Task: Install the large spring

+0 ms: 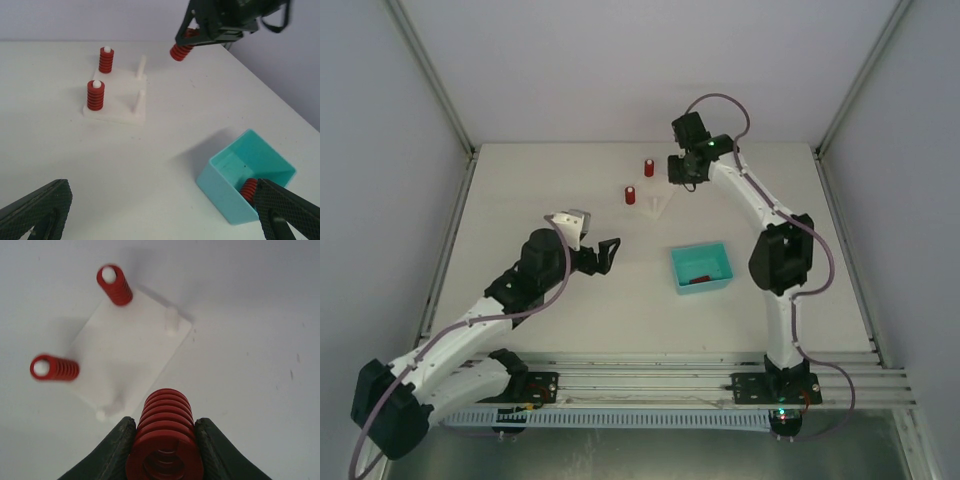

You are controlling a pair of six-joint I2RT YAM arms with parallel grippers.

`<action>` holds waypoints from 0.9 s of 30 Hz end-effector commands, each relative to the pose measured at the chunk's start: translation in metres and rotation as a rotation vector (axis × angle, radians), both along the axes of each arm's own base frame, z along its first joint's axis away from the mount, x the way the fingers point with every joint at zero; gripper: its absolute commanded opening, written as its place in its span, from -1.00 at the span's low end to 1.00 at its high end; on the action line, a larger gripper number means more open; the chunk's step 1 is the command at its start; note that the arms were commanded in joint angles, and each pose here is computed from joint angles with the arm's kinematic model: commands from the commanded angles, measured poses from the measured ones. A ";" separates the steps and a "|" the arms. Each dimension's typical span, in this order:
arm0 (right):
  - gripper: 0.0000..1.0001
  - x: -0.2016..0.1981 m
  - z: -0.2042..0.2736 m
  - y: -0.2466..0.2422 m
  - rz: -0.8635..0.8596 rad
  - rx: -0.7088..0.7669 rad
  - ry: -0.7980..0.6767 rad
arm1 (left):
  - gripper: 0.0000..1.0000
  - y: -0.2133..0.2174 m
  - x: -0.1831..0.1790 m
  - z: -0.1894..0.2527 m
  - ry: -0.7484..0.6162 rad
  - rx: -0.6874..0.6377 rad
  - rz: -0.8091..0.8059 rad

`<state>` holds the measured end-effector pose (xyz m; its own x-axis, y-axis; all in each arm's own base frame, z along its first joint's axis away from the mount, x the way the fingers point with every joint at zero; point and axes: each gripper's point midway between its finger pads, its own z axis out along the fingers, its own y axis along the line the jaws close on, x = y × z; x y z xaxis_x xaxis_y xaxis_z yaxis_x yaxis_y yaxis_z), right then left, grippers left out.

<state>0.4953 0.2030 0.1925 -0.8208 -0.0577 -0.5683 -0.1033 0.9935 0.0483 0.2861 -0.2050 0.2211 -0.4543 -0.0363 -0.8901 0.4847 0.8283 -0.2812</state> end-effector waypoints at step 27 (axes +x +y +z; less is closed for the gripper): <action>-1.00 0.094 -0.031 0.011 -0.052 0.036 -0.100 | 0.98 0.027 -0.012 0.014 0.001 0.014 0.081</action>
